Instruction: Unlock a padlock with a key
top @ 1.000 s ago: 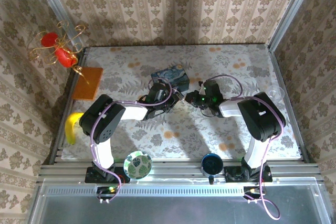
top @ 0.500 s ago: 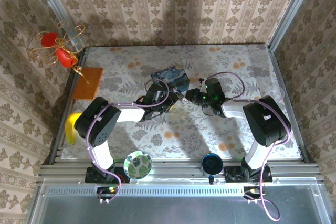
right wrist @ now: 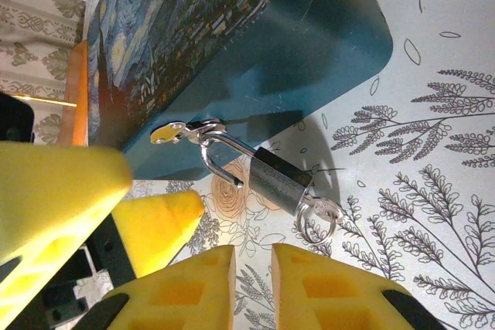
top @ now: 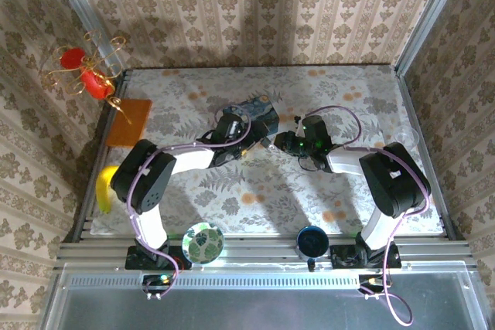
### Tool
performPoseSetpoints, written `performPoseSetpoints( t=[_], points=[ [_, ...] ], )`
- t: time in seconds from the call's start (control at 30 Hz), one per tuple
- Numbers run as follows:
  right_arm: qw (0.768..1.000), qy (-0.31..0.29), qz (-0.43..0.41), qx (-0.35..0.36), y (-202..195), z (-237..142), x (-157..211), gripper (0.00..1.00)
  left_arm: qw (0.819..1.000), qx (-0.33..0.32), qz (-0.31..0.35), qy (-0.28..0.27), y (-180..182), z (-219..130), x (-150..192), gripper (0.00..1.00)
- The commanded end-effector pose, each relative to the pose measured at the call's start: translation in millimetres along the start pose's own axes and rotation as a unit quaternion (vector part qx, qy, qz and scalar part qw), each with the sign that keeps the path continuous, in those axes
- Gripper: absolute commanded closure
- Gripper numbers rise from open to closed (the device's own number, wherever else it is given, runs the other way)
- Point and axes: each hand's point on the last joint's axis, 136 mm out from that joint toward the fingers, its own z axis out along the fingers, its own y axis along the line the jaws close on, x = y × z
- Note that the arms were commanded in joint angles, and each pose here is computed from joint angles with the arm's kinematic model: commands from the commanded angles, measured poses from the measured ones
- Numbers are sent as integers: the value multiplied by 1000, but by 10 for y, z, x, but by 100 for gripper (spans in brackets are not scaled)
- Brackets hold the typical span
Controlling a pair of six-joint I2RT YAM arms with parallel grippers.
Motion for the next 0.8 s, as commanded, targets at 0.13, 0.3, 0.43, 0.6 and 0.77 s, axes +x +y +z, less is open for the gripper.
performPoseSetpoints(
  t=[0.13, 0.3, 0.43, 0.6, 0.77],
  points=[
    [1000, 9, -21, 21, -33, -7, -42, 73, 999, -5, 33, 7, 2, 143, -23, 7],
    [997, 37, -66, 22, 39, 77, -94, 67, 999, -2, 41, -5, -41, -8, -51, 0],
    [994, 56, -91, 23, 65, 167, -124, 66, 998, -11, 56, -24, -69, -213, -111, 0],
    [989, 70, -125, 40, 88, 259, -172, 55, 993, -33, 94, -57, -114, -509, -268, 0],
    [983, 87, -152, 61, 54, 353, -160, 53, 987, -72, 115, -82, 1, -725, -479, 0]
  ],
)
